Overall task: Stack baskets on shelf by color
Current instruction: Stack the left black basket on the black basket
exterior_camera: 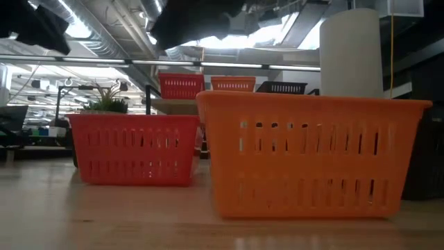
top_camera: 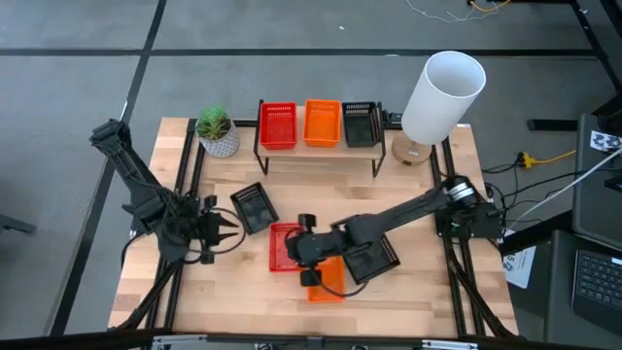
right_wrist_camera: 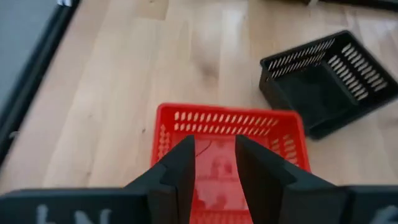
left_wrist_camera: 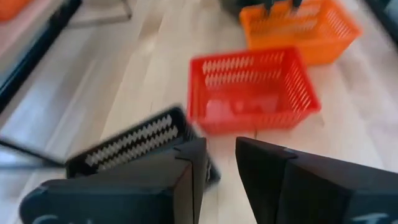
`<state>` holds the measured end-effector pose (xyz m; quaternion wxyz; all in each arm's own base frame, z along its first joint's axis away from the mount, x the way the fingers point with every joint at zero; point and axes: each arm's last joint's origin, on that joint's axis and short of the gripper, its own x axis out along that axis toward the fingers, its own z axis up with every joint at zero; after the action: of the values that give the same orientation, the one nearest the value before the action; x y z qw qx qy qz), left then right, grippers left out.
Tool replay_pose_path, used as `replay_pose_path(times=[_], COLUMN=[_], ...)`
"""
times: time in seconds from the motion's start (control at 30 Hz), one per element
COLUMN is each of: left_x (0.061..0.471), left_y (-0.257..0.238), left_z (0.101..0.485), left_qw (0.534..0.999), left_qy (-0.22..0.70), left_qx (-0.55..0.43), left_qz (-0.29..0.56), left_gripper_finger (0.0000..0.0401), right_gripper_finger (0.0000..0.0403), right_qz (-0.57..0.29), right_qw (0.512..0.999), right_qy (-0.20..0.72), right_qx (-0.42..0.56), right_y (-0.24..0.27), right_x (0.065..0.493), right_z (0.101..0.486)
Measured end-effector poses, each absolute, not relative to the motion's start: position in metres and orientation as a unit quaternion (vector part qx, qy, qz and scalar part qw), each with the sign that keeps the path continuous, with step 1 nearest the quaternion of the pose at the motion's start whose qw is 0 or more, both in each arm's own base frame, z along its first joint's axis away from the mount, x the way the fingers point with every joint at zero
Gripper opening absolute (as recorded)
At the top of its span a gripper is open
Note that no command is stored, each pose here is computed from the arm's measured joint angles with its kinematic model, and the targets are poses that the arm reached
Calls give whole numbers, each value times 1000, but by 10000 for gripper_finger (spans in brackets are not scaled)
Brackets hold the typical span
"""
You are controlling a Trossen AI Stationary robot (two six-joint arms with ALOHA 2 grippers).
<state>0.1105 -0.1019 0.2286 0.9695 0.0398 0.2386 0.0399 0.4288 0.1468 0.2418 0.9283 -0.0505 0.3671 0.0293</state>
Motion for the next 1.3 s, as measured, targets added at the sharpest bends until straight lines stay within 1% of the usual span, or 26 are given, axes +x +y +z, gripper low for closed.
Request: replay_pose_path(times=[0.13, 0.23, 0.37, 0.43, 0.6, 0.73, 0.83, 0.97, 1.13, 1.3], left_x=[117, 120, 121, 119, 115, 111, 109, 107, 106, 106], left_y=[-96, -86, -71, -66, -58, -53, -51, -49, -49, -49], left_z=[225, 219, 203, 198, 205, 210, 212, 215, 216, 215], left_qw=[979, 979, 980, 982, 987, 990, 991, 992, 992, 992], left_qy=[187, 178, 181, 175, 143, 119, 110, 100, 97, 98], left_qx=[75, 102, 77, 64, 71, 71, 68, 73, 71, 82], left_qz=[16, -5, -20, -25, -19, -1, 19, 22, 21, 20], left_gripper_finger=[80, 80, 80, 80, 80, 80, 80, 80, 80, 80], right_gripper_finger=[114, 114, 114, 114, 114, 114, 114, 114, 114, 114], right_qz=[3, 4, -2, -12, 32, 59, 73, 77, 84, 104], right_qw=[926, 925, 916, 917, 934, 936, 930, 914, 893, 888], right_qy=[369, 375, 394, 388, 349, 337, 350, 383, 427, 434], right_qx=[-75, -65, -76, -90, -74, -84, -87, -110, -113, -113], right_y=[143, 139, 134, 129, 103, 85, 74, 62, 55, 55], right_x=[443, 451, 454, 456, 476, 497, 513, 530, 537, 540], right_z=[238, 232, 221, 222, 240, 239, 223, 199, 183, 172])
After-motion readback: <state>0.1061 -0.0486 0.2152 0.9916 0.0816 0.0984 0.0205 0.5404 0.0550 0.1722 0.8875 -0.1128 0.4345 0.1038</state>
